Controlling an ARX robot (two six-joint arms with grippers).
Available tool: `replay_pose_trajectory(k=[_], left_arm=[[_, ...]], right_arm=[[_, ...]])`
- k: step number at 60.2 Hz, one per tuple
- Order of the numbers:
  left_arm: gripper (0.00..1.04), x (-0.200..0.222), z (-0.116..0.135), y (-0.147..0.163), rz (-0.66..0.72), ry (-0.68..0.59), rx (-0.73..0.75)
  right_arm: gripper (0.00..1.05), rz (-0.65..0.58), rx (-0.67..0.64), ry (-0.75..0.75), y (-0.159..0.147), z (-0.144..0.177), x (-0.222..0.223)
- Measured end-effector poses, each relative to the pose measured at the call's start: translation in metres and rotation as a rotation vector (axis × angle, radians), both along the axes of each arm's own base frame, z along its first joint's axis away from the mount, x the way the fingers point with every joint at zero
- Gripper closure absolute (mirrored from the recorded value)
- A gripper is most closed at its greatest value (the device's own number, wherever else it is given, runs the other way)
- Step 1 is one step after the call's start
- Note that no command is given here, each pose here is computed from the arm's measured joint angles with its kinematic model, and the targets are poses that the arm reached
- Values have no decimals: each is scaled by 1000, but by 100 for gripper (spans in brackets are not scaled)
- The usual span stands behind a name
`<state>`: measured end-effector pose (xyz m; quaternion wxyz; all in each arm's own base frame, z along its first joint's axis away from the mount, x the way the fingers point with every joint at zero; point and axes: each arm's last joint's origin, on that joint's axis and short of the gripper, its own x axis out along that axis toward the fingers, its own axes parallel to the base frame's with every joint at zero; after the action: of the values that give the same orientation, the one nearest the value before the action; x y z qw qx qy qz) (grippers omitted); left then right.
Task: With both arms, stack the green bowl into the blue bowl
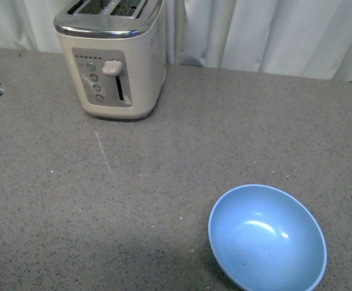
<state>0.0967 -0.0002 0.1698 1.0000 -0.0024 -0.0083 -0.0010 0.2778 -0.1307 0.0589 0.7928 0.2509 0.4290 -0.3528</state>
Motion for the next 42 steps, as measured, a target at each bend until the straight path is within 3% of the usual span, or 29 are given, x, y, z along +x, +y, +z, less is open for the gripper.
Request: replay_pose_trajectory(k=[26,33,42], left_arm=[[6,0,0,0,0,0,0],[6,0,0,0,0,0,0],[6,0,0,0,0,0,0]], right_arm=[[9,5,17,22,-3,-15,10],[32,-2,6,28,-3,-17,11],[53,13,17,14,2,-17,13]])
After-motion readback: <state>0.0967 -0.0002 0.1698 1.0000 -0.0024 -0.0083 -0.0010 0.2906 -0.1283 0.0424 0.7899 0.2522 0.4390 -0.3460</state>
